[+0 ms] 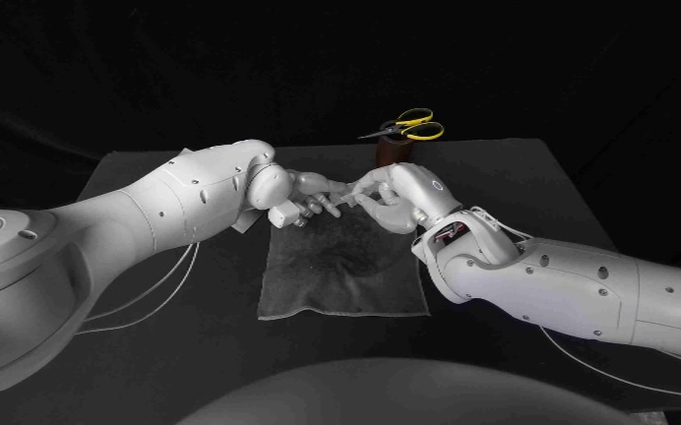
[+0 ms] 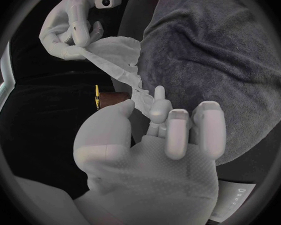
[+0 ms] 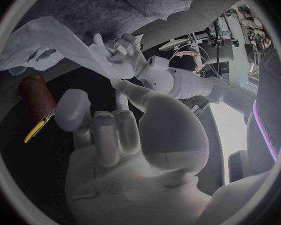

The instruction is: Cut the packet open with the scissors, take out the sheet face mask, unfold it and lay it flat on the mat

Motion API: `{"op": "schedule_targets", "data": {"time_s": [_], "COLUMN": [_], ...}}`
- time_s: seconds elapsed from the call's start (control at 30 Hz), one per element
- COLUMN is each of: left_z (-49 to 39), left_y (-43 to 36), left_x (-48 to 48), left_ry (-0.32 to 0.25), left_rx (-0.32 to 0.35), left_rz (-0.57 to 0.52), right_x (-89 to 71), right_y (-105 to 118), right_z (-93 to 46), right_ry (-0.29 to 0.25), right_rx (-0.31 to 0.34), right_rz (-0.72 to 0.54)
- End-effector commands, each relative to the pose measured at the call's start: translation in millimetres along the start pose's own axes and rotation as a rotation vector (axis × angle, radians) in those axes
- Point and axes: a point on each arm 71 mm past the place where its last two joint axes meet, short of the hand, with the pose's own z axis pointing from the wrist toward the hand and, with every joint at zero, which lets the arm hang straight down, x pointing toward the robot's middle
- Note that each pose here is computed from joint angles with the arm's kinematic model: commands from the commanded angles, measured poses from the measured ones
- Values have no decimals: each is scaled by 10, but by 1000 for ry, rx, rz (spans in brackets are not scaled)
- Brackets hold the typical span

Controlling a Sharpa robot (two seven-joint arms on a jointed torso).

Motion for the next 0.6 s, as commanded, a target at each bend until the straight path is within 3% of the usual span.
{"op": "schedule_targets", "data": {"time_s": [0.03,0.6], "left_z": [0,-11], "left_y": [-24,19], "left_x": [14,-82], "left_ry": [13,-35], "left_rx": [19,10], "left_rz": [-61,-73], "right_x": [2,-9], "right_y": [12,-7], "right_z": [5,-3], "right_ry": [7,6], "right_rx": [-8,-5], "right_rz": [-3,-9]}}
